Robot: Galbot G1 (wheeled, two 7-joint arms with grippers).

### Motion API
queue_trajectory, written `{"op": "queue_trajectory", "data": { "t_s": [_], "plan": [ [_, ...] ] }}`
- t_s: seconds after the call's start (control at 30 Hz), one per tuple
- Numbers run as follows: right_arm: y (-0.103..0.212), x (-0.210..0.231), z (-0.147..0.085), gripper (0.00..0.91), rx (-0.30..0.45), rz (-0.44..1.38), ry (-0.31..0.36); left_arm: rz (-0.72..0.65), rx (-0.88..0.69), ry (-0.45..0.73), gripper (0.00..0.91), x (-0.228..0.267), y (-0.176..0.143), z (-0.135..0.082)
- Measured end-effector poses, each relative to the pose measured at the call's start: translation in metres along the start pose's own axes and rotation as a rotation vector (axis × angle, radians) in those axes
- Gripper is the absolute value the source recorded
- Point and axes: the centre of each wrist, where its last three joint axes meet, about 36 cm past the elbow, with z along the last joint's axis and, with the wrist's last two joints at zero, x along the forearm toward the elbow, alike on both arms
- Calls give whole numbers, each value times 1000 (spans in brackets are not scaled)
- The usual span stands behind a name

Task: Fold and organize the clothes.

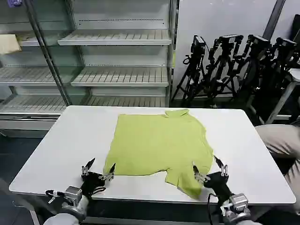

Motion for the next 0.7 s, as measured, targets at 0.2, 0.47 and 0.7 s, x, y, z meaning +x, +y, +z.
{"op": "queue_trajectory", "data": {
  "t_s": [0.2, 0.47, 0.7],
  "plan": [
    [6, 11, 4, 907, -19, -11, 70, -8, 25, 51, 907, 0, 9, 0],
    [11, 20, 3, 907, -40, -23, 108, -10, 52, 82, 907, 2, 11, -2],
    [14, 25, 2, 0, -56, -33, 136, -11, 67, 94, 10, 3, 13, -3]
  ]
}}
